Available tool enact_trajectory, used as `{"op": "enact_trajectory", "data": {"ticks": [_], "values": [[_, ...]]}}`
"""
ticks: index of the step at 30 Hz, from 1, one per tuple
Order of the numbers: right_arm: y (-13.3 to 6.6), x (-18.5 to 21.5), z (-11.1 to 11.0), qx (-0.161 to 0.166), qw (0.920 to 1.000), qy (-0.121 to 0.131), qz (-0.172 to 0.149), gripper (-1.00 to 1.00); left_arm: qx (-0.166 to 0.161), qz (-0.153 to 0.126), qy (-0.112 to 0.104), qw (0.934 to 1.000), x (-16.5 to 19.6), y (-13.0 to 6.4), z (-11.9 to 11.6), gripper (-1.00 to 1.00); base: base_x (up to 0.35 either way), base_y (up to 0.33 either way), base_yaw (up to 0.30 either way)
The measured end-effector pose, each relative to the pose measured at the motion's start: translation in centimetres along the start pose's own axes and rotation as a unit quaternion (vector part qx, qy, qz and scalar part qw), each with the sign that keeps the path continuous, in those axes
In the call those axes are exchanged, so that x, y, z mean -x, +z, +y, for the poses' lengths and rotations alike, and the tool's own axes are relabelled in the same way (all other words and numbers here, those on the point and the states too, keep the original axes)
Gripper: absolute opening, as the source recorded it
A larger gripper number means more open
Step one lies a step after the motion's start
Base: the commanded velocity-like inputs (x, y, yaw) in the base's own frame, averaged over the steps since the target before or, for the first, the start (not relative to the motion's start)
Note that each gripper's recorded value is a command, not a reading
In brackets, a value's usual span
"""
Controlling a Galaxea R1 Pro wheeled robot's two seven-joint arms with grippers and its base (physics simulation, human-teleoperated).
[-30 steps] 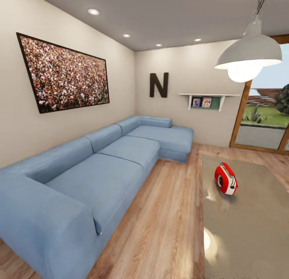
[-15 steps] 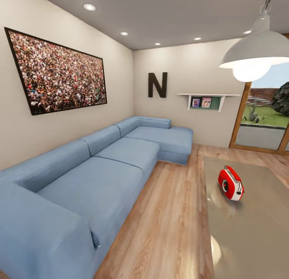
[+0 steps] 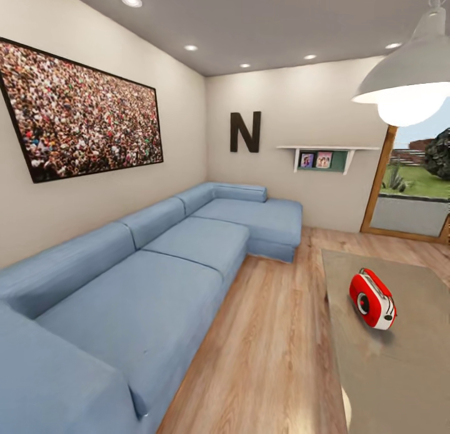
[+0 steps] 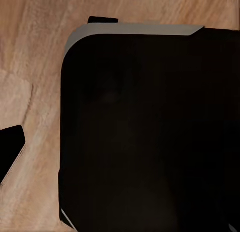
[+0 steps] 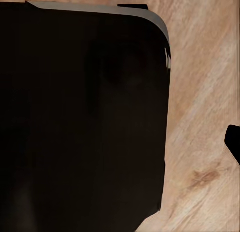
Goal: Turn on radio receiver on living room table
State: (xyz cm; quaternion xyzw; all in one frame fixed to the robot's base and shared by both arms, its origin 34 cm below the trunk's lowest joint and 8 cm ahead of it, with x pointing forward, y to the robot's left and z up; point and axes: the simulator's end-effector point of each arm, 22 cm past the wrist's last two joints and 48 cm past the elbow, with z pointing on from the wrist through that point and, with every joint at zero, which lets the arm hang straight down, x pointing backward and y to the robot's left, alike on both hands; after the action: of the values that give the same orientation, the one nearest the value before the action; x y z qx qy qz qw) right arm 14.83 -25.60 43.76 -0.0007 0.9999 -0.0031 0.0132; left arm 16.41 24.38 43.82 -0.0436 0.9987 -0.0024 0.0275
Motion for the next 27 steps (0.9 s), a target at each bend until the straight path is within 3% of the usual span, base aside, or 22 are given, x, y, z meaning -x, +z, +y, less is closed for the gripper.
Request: {"op": "enact_trajectory", "data": {"ticks": [27], "values": [[0.0,0.01,0.0,0.0,1.0,0.0,0.0,1.0,-0.001,0.0,0.001,1.0,0.01,0.0,-0.05,1.0,0.012,0.0,-0.278]]}}
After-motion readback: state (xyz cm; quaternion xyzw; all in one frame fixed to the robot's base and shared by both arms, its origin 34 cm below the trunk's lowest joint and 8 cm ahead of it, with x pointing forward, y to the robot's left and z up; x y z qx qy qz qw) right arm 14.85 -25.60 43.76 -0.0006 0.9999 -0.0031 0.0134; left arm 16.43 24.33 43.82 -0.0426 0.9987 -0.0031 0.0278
